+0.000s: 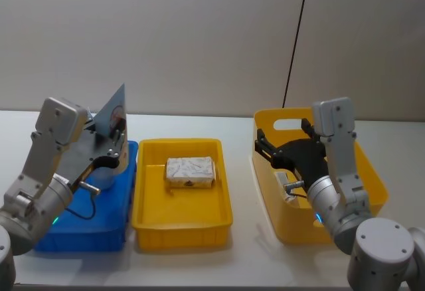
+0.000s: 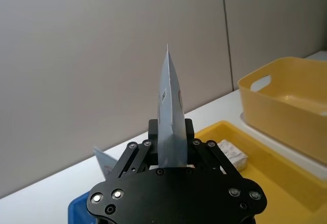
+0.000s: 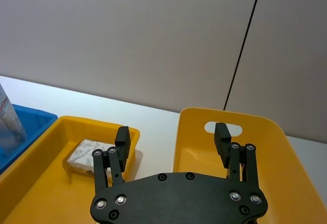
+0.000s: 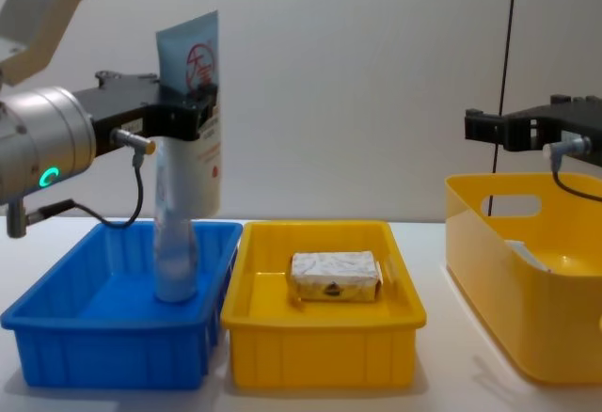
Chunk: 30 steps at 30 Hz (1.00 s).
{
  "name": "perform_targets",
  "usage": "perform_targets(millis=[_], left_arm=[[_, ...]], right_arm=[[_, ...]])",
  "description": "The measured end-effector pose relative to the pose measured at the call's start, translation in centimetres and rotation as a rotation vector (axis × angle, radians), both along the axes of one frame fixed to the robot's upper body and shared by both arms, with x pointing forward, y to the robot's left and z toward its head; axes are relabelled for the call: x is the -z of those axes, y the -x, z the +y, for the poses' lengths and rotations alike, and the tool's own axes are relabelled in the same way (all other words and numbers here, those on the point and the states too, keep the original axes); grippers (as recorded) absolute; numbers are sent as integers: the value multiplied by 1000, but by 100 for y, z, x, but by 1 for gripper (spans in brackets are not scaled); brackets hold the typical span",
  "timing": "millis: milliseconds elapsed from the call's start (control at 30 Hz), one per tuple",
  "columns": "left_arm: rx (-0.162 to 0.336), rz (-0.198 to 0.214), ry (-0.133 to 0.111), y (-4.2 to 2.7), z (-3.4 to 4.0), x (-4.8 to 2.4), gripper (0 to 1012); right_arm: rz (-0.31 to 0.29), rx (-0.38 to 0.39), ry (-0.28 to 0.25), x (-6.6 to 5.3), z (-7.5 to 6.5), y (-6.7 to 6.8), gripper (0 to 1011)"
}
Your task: Bimanual collaborative sorting of washing and personal care products
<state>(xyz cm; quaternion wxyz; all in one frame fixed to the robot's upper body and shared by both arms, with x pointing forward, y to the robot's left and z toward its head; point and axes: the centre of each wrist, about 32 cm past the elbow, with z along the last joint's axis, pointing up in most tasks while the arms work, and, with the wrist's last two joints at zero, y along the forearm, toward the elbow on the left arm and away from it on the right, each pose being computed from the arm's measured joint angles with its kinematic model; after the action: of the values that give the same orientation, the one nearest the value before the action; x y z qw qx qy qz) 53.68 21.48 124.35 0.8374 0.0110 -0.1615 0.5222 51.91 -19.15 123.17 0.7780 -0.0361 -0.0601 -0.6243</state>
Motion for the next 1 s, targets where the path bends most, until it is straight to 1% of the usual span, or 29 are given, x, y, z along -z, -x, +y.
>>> perform_targets(millis=[167,333,467,667,767,867,900,1000], left_arm=[[58,-14,16,-8,-9,-45,228],[110,-18,35,-24,-36,-64,228],[158,-14,55,-49,-64,-65,228],[217,-4,77,-83,-100,-63,228],[257,5,90,-113,-135,-69,228],[283,12,98,-139,-168,-74,228],[283,12,98,-139,-168,-74,228],[304,19,106,-162,-196,-77,228]], right_arm=[[0,0,0,0,0,0,1004],[0,0,0,0,0,0,1004],[0,0,0,0,0,0,1004],[0,0,0,0,0,0,1004],[0,0,0,0,0,0,1004],[0,0,0,0,0,0,1004],[0,0,0,0,0,0,1004],[0,0,0,0,0,0,1004]])
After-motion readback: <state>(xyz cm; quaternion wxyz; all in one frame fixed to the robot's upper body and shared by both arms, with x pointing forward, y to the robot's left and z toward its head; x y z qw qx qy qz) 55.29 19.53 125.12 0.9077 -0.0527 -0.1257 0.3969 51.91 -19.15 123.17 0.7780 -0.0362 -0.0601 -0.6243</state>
